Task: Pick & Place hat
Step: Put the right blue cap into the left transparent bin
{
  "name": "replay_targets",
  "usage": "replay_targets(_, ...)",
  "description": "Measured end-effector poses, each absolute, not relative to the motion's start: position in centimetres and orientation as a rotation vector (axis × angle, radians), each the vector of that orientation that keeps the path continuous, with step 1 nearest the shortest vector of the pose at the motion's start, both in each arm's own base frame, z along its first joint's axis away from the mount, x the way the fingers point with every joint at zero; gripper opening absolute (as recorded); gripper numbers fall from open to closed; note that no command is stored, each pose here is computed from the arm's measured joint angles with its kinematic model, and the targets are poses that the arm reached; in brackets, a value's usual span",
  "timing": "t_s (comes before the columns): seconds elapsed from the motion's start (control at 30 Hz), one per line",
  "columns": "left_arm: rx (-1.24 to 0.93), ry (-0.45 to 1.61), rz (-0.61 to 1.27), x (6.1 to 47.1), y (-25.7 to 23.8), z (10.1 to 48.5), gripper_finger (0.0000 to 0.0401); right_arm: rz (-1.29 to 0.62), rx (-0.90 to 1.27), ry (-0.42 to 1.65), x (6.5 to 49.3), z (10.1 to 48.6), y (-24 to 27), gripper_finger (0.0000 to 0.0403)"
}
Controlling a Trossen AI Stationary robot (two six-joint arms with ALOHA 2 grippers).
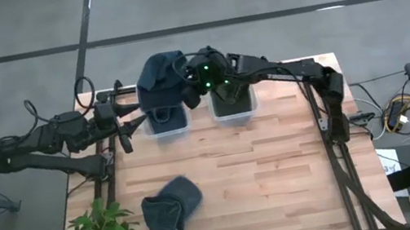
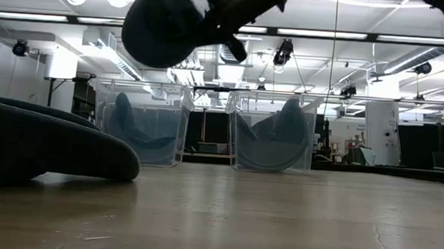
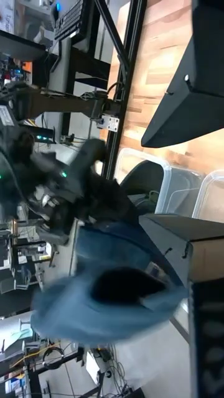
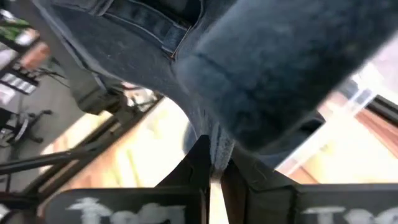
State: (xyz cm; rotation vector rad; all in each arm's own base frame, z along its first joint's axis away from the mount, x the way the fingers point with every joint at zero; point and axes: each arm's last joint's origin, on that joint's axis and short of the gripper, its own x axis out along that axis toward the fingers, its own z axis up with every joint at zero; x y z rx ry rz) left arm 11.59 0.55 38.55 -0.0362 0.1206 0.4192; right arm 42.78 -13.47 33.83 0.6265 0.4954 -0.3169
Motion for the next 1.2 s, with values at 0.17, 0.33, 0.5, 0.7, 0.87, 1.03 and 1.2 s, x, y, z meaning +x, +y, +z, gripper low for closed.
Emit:
replay_targets(0.17, -0.034, 0.13, 0.42, 11.6, 0.6, 38.5, 0.0181, -0.295, 0.714, 0.606, 44.6, 31.1, -15.4, 0.0011)
replay_targets(0.33, -0.035, 0.145, 0.421, 11.6, 0.6, 38.2, 0.0181, -0.288, 0.78, 0.668, 46.1, 28.9, -16.9, 0.0013)
replay_targets(0.5, -0.055, 0.155, 0.424, 11.7, 0.6, 37.8, 0.0181, -0.303, 0.811, 0.734, 46.7, 28.2, -17.6, 0.0013)
replay_targets(0.7, -0.065, 0.166, 0.432, 11.7, 0.6, 37.7, 0.0181, -0.309, 0.84, 0.793, 46.4, 28.3, -17.7, 0.0013)
replay_targets(0.87, -0.089, 0.159, 0.44, 11.7, 0.6, 37.7, 0.0181, -0.286, 0.833, 0.797, 46.2, 29.0, -17.4, 0.0028)
replay_targets(1.03, -0.12, 0.153, 0.443, 11.7, 0.6, 37.7, 0.0181, -0.269, 0.81, 0.789, 46.3, 29.5, -17.2, 0.008)
replay_targets(1.2, -0.138, 0.15, 0.445, 11.7, 0.6, 37.7, 0.0181, -0.203, 0.835, 0.79, 46.5, 29.8, -16.6, 0.0143)
